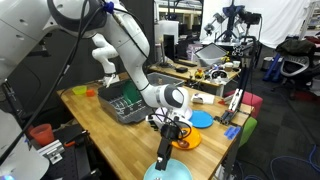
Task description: Remove the spoon from dish rack and put it on the blue plate
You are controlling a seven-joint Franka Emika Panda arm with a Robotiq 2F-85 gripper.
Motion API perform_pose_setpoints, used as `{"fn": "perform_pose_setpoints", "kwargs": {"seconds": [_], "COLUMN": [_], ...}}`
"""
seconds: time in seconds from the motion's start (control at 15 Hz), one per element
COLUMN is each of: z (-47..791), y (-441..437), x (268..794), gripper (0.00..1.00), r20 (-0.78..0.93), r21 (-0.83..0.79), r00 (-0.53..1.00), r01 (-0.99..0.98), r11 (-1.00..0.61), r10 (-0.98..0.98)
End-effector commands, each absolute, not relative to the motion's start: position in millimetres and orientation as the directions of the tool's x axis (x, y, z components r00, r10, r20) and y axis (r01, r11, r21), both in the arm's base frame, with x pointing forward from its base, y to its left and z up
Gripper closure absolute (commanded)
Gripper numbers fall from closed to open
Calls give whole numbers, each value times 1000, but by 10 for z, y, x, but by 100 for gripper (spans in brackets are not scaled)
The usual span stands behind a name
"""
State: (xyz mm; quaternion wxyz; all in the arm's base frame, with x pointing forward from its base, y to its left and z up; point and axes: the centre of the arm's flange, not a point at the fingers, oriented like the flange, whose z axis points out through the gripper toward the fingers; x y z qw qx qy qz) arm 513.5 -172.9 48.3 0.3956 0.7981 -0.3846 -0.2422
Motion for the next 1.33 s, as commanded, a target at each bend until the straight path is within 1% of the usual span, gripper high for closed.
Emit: {"fn": "perform_pose_setpoints", "kwargs": {"seconds": [0.0, 0.33, 0.4, 0.6, 1.27], "z": [690, 1112, 889, 1049, 1041], "y": [-1662, -1415, -1497, -1400, -1398], "x": [5045, 4713, 4988, 4843, 4828], "gripper": [0, 0, 0, 0, 0], "r20": [-106, -111, -98, -103, -102], "r21": [800, 756, 796, 776, 770], "r00": [602, 638, 610, 621, 624], "r01": [-421, -443, -426, -438, -443], "r11": [-427, -481, -429, -453, -459], "r10": [-792, -762, -787, -777, -775]}}
